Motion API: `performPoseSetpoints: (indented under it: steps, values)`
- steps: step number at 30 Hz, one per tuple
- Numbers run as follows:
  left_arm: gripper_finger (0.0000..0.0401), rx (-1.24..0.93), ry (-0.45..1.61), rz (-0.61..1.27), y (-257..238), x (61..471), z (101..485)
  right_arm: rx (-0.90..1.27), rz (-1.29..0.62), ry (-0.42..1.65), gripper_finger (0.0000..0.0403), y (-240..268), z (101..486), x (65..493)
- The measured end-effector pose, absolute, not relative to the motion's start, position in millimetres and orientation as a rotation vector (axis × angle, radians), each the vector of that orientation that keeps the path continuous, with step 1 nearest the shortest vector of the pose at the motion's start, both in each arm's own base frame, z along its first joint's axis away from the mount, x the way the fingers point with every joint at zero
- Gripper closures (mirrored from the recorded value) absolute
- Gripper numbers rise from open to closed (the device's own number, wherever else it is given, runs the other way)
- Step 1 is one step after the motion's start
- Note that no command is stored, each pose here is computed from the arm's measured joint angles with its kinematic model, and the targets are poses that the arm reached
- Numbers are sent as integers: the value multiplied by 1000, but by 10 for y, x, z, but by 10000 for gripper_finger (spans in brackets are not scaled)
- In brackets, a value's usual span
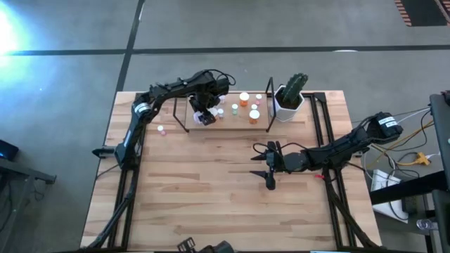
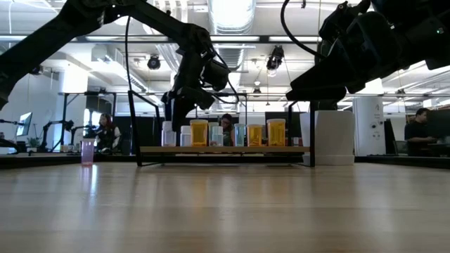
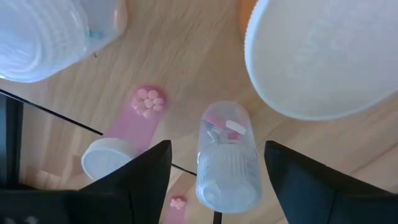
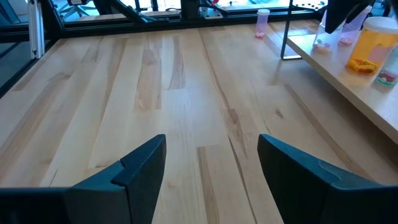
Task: Pick and place medicine bottles onto shelf by color
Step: Put the pink medicine bottle on the shelf
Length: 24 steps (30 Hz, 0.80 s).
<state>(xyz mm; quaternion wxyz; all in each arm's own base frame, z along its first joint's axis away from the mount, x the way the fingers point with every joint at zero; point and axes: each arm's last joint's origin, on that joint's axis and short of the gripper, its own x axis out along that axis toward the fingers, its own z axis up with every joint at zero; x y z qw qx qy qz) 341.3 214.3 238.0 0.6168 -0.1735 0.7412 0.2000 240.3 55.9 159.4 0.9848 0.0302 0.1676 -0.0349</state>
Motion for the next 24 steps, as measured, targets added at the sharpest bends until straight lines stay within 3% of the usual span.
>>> performPoseSetpoints:
  steps: [15,24]
  values:
    - [160,-363,1560,488,2002,3236,2930,59,-70,337,158,559,1593,2403]
    - [161,-258,1345,440,1307,3101,3542,60,-71,346,158,559,1586,2401]
